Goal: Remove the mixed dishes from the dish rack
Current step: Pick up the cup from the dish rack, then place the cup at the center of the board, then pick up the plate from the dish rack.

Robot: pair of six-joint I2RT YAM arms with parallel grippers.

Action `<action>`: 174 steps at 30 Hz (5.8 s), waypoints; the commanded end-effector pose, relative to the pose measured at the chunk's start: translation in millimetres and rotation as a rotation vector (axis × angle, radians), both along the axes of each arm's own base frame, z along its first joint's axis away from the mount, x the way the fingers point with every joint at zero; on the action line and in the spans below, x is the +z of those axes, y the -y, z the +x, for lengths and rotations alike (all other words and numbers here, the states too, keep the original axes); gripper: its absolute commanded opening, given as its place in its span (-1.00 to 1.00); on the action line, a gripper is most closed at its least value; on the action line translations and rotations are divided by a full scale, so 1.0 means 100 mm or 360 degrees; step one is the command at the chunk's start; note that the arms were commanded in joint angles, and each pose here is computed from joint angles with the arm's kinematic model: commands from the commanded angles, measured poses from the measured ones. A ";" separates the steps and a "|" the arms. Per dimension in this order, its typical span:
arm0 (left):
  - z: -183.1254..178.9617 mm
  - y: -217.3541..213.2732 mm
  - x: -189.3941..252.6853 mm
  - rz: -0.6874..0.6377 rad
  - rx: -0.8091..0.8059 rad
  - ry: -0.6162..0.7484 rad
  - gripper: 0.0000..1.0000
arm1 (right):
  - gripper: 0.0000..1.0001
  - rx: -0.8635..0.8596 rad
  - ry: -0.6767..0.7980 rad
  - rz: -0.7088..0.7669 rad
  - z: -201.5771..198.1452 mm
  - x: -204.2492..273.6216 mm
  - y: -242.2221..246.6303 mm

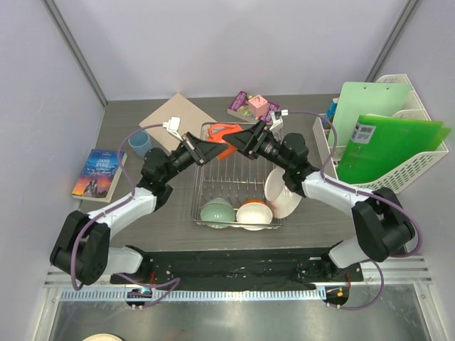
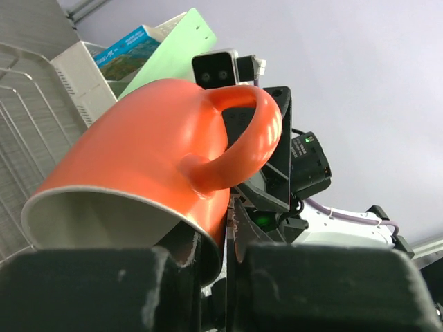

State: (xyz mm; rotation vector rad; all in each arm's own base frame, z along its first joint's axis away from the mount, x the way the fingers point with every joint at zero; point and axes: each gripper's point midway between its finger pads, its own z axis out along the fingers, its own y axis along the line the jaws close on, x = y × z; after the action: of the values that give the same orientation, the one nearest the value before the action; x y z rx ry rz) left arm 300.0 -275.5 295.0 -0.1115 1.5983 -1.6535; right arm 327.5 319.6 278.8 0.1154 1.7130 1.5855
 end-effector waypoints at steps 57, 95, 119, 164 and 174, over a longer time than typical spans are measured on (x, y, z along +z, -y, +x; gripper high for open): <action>2.10 -1.94 -0.96 0.1878 0.1098 -0.0805 -1.00 | 0.99 -0.0801 0.0097 -0.0884 -0.09 -0.25 1.22; 2.52 -1.96 -0.81 0.1776 0.1173 -0.0810 1.00 | 0.99 -0.0768 -0.0015 -0.0943 -0.03 -0.61 1.17; 0.29 -0.52 0.00 0.1640 0.0898 -0.0157 0.99 | 0.99 -0.1156 0.0132 -0.1295 -0.01 0.13 1.64; -0.24 -0.20 -0.92 0.1165 0.0420 -0.0404 1.00 | 0.66 -0.0854 -0.0214 -0.1142 -0.82 -0.99 1.71; -0.22 -0.12 -1.08 0.1193 0.0367 -0.0461 0.99 | -0.18 -0.0871 -0.0186 -0.1145 -0.81 -0.92 1.73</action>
State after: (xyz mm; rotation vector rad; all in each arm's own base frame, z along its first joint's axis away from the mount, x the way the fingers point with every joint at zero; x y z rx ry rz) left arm 273.3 -253.5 179.7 -0.1428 2.2590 -0.7552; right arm 240.0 146.1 165.5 0.2916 2.0903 0.5140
